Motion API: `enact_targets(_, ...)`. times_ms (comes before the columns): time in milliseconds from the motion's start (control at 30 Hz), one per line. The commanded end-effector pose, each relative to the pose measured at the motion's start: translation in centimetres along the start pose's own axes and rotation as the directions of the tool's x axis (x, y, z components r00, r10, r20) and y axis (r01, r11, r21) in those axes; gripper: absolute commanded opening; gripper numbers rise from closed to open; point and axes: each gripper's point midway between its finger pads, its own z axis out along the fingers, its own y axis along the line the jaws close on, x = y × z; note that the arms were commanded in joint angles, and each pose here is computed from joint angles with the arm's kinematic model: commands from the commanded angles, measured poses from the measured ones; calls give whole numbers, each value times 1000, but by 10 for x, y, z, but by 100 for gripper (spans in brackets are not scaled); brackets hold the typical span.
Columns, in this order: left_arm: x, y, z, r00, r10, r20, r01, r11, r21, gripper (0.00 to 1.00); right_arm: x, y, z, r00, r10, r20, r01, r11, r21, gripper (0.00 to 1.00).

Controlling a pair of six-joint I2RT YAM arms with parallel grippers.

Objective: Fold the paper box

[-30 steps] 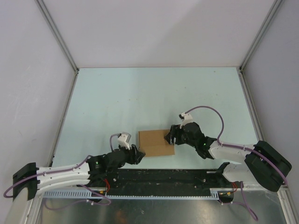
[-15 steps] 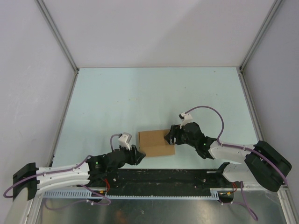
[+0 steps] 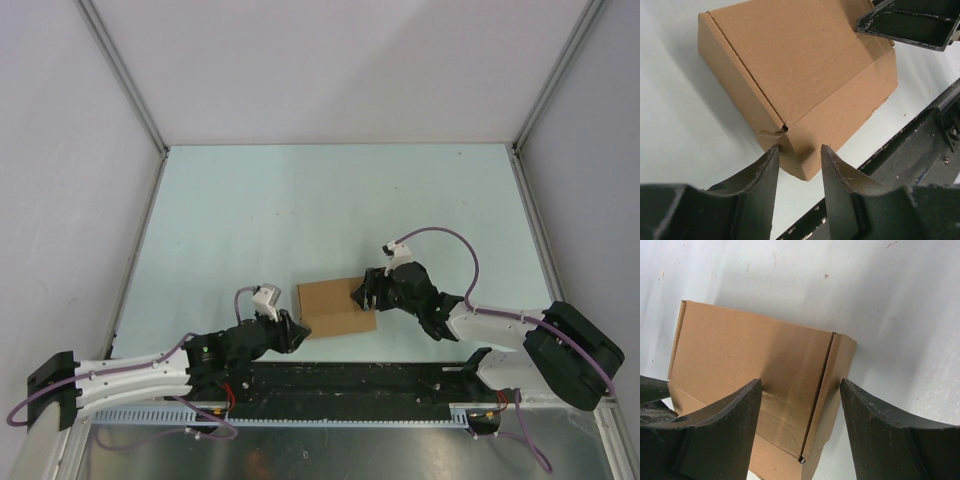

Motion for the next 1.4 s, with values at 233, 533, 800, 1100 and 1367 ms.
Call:
enact_targets(233, -11, -22, -1, 1000, 1, 6, -1, 998, 63, 54, -13, 15, 3, 999, -7, 31, 8, 999, -41, 69)
enact_targets(533, -4, -20, 2, 1000, 1, -26, 1, 999, 48, 62, -12, 15, 2, 1000, -7, 30, 8, 999, -38, 69)
enact_targets(800, -7, -21, 2, 1000, -13, -13, 14, 999, 49, 62, -9, 16, 4, 1000, -12, 19, 13, 999, -45, 69)
enact_targets(1100, -9, -27, 4, 1000, -13, -13, 13, 998, 65, 61, -7, 20, 3, 1000, -15, 19, 16, 998, -54, 69)
enact_targets(1367, -10, -35, 5, 1000, -9, -21, 11, 995, 97, 59, -7, 19, 3, 1000, -13, 18, 14, 999, -52, 69)
